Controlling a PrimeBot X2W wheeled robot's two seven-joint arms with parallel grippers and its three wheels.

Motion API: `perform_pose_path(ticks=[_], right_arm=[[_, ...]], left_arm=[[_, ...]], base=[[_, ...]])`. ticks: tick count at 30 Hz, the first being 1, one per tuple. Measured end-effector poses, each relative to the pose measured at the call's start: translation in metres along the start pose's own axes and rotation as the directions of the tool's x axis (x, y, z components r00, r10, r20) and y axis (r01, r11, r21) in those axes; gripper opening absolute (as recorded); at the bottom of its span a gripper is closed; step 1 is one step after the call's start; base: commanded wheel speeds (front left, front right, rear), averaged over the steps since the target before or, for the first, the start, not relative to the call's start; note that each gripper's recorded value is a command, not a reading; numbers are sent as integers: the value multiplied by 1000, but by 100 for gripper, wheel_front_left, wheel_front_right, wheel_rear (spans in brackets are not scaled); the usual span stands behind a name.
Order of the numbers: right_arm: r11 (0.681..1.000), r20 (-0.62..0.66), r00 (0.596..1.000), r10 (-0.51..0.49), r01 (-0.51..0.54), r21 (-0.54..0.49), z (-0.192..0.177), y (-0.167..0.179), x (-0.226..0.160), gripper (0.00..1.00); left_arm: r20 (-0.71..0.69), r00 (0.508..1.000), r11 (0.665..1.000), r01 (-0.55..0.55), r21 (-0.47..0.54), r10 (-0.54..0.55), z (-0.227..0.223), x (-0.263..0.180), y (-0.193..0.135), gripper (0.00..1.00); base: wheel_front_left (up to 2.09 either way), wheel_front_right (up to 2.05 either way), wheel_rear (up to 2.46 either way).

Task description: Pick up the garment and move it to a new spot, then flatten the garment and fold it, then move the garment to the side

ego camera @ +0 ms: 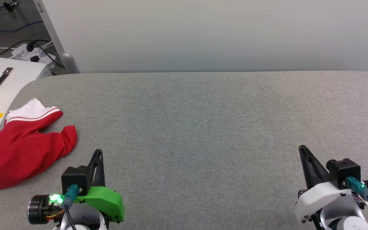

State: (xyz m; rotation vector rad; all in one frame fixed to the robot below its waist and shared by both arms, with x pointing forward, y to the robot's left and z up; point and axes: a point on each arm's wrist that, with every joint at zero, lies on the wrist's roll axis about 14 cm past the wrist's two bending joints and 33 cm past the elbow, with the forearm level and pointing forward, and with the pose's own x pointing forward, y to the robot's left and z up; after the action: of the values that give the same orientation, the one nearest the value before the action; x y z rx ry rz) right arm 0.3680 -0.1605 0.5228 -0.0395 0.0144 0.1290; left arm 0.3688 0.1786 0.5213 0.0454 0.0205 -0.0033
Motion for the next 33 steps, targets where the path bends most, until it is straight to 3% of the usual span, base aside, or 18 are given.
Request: perform_pose_path(ticks=[33], right_arm=[[1000,0,1000,0,0,0,0,0,0,0]], left_arm=[[0,1000,1000,0,0,0,0,0,0,0]], base=[[0,0,0]])
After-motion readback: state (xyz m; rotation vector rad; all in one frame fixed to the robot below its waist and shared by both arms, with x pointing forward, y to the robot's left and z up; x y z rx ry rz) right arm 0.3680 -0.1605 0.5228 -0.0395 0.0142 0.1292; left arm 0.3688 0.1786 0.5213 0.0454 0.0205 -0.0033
